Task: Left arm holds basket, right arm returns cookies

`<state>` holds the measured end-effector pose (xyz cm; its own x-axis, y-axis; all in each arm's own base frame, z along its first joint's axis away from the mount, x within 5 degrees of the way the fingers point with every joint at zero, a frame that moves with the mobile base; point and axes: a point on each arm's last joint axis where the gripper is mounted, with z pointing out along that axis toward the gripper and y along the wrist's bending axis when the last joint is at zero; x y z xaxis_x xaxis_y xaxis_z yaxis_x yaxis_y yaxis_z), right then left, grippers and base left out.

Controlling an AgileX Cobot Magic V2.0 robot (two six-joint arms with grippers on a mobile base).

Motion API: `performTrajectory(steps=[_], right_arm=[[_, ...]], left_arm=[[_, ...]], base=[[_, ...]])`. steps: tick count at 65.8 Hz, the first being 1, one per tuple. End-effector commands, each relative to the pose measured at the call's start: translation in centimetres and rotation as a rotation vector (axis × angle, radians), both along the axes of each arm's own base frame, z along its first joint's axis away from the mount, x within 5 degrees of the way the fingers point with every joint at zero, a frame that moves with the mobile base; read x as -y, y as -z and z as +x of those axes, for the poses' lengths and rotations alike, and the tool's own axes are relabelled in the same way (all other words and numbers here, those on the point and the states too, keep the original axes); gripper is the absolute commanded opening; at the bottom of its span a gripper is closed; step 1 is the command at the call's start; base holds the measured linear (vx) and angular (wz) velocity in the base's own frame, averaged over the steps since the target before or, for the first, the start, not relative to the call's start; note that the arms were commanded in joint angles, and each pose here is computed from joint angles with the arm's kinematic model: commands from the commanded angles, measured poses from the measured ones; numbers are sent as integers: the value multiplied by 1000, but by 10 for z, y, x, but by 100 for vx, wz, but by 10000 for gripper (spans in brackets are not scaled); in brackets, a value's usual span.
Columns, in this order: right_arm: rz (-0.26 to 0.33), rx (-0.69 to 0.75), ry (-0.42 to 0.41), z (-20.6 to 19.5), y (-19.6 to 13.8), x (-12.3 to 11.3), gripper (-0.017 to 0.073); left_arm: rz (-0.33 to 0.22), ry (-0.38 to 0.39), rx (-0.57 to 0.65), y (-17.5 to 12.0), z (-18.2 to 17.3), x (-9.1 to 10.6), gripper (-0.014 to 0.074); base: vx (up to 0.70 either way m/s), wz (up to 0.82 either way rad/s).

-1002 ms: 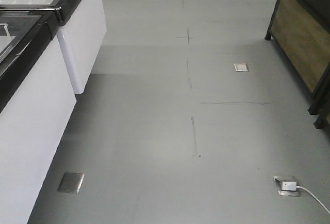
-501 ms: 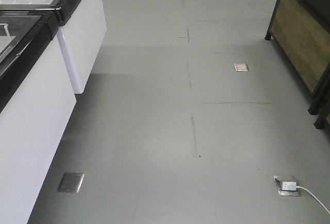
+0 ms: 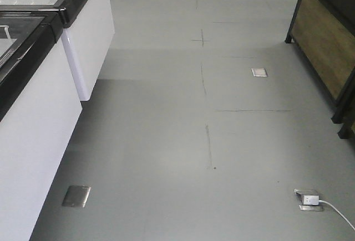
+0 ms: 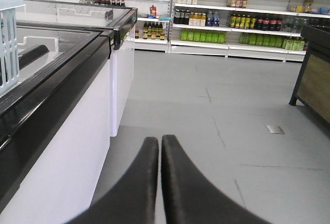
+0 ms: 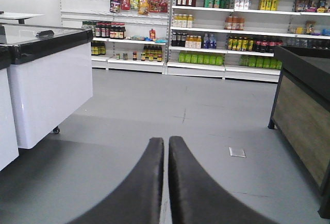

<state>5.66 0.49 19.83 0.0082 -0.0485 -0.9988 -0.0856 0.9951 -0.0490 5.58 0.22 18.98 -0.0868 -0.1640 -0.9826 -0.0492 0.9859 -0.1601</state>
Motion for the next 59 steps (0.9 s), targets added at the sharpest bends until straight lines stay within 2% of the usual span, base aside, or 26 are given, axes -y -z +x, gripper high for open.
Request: performTrajectory(steps=[1, 42, 54, 59], right_arm=[[-6, 71, 6, 0, -1, 0, -10], [-6, 71, 6, 0, -1, 0, -10], [-6, 71, 6, 0, -1, 0, -10], [-6, 71, 6, 0, -1, 0, -10]], left_arm=[[0, 2, 108, -16, -2, 0, -6], [0, 2, 118, -17, -2, 0, -6], [-23, 5, 184, -27, -3, 1, -6], [-11, 6, 222, -38, -5, 1, -6]], base=[[0, 0], [0, 0], [0, 0], [0, 0]])
